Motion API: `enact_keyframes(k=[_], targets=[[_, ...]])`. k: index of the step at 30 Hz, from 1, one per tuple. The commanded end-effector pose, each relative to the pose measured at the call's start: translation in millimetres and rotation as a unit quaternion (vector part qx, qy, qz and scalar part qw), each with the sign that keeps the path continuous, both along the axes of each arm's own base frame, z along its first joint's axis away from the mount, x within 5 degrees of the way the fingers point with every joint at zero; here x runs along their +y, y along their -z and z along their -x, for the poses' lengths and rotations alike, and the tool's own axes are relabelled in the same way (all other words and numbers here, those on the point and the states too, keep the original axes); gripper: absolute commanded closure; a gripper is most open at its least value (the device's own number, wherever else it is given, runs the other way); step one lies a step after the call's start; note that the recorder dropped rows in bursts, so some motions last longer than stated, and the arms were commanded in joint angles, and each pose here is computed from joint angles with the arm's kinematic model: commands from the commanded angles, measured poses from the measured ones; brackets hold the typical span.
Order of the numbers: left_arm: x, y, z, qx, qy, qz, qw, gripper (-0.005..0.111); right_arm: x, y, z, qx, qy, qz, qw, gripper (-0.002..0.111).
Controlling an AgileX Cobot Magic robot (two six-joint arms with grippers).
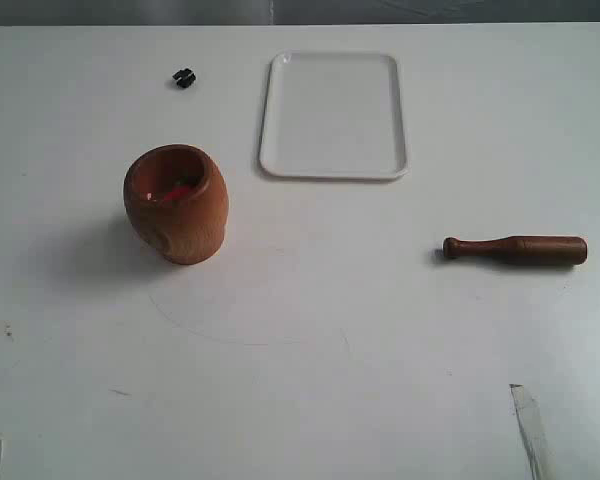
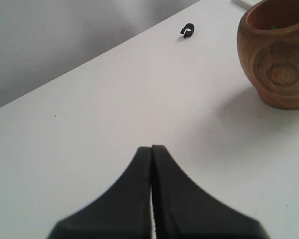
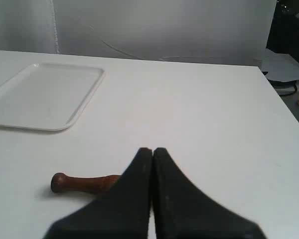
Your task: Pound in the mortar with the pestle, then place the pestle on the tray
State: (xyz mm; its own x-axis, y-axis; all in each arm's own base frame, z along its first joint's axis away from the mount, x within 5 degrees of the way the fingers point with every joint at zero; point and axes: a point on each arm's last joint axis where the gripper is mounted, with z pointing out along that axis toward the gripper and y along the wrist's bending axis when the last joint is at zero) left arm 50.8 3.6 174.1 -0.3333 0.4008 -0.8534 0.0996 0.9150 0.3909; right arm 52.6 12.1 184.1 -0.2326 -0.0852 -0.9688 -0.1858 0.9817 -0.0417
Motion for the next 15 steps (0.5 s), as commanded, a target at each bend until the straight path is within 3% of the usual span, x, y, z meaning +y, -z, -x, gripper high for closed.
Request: enact_keyframes(k=[1, 11, 13, 15], targets=[[-0.7, -0.1, -0.1, -0.002, 0.003, 0.007, 1.0, 0.107, -0.1, 1.2, 0.2, 0.001, 0.0, 0.002, 1.0, 0.108], [-0.7, -0.1, -0.1, -0.002, 0.003, 0.007, 1.0, 0.107, -0.4, 0.8, 0.0, -0.003, -0.001, 0.01, 1.0, 0.108], [-0.7, -0.1, -0.1, -0.002, 0.003, 0.007, 1.0, 0.107, -2.3, -6.1, -1.8, -0.044, 0.008, 0.022, 0.999, 0.108], [-0.7, -0.1, -0.1, -0.002, 0.003, 0.007, 1.0, 0.107, -2.9, -14.8, -2.9, -0.084, 0.021, -0.03, 0.996, 0.108]])
